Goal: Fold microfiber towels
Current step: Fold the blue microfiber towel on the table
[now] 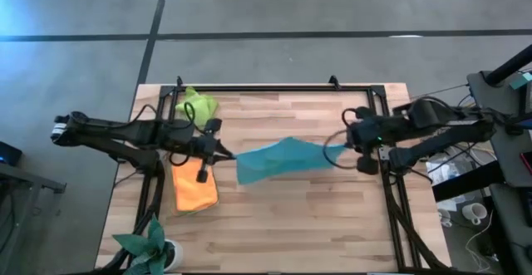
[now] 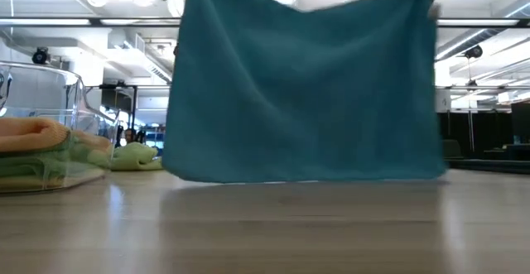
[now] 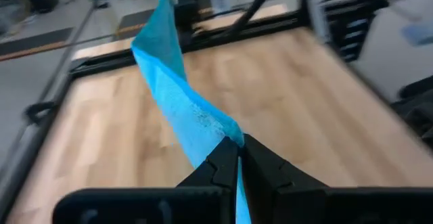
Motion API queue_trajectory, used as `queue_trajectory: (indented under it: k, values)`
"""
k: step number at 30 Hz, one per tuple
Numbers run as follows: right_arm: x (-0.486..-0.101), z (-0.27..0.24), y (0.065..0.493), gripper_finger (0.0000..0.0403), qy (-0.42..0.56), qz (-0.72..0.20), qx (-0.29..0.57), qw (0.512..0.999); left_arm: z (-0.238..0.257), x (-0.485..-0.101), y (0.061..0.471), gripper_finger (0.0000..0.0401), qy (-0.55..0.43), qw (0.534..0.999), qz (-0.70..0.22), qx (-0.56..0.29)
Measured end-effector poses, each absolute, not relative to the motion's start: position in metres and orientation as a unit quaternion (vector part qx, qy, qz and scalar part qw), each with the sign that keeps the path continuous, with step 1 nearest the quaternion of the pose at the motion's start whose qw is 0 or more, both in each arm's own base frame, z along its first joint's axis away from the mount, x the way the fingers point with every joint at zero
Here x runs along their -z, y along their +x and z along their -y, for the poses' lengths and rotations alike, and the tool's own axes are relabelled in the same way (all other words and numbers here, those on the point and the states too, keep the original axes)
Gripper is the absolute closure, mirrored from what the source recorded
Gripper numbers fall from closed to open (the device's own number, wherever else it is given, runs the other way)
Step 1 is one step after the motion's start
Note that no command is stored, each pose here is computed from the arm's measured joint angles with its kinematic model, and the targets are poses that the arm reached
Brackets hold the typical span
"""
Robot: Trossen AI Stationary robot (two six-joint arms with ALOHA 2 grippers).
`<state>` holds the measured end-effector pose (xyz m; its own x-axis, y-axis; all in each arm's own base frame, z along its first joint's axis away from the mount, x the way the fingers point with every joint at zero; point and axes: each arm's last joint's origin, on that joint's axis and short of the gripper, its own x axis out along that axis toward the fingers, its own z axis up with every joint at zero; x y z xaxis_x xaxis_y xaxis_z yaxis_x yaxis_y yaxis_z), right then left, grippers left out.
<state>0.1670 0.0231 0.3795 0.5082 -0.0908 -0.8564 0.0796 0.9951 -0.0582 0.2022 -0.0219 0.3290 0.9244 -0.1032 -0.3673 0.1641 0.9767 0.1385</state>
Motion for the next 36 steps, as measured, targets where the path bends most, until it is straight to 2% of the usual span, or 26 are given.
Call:
queue_trajectory:
  k: [3, 8, 13, 20, 25, 29, 36]
  values:
    - [-0.388, -0.030, 0.160, 0.0394, -0.011, -0.485, 0.039, 0.874, 0.024, -0.332, 0.201, 0.0401, 0.065, 0.978, -0.182, 0.075]
    - [-0.381, -0.022, 0.158, 0.0394, -0.076, -0.481, 0.114, 0.866, 0.019, -0.320, 0.207, 0.0401, 0.076, 0.974, -0.209, 0.030]
    - [-0.347, -0.007, 0.168, 0.0394, -0.119, -0.514, 0.163, 0.834, 0.003, -0.301, 0.220, 0.0401, 0.111, 0.960, -0.256, -0.024]
    - [-0.286, 0.011, 0.182, 0.0394, -0.145, -0.544, 0.172, 0.808, -0.028, -0.264, 0.245, 0.0401, 0.124, 0.926, -0.350, -0.068]
    - [-0.258, 0.023, 0.180, 0.0394, -0.155, -0.568, 0.179, 0.788, -0.044, -0.235, 0.255, 0.0401, 0.143, 0.889, -0.430, -0.060]
    - [-0.244, 0.026, 0.176, 0.0394, -0.143, -0.589, 0.172, 0.777, -0.051, -0.219, 0.262, 0.0401, 0.132, 0.879, -0.456, -0.040]
    - [-0.235, 0.018, 0.176, 0.0394, -0.035, -0.599, 0.103, 0.793, -0.042, -0.203, 0.270, 0.0401, 0.073, 0.880, -0.468, 0.033]
